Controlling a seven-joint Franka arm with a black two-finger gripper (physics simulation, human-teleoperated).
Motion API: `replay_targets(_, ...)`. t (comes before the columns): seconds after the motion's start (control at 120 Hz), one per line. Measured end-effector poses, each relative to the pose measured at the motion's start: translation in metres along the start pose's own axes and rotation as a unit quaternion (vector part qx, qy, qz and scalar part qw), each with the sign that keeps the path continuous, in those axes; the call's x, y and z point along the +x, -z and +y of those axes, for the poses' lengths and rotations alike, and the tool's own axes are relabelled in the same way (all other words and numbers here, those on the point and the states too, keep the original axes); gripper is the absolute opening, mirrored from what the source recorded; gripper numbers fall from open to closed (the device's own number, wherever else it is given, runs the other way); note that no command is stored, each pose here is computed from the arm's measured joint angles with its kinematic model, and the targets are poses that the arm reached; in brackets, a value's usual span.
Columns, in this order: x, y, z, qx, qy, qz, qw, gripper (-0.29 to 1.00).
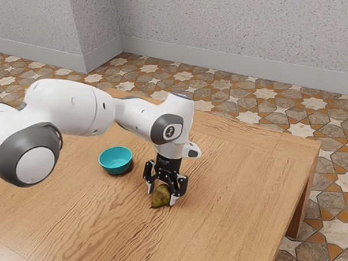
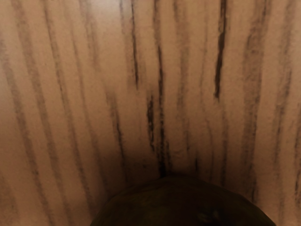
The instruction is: Place the pear in the bowl.
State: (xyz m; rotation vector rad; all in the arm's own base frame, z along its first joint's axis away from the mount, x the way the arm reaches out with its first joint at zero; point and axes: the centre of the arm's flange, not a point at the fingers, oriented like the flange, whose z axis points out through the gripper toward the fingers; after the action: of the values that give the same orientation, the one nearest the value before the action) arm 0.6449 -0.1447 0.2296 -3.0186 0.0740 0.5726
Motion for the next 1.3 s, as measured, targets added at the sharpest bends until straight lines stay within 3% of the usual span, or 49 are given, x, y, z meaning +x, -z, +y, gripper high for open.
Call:
replay_targets(0.167,0.001,-0.001,0.003,0.003,-0.003,0.001,1.000,0.60)
replay_targets(0.625,0.000,0.002,0.000,0.025,-0.003,0.002,1.000,0.31)
replay_targets(1.067,-0.013,0.053,-0.006,0.035,0.001,0.023,0.999,0.31)
replay_targets(1.3,-0.021,0.100,-0.080,0.047,0.044,0.038,0.997,0.30)
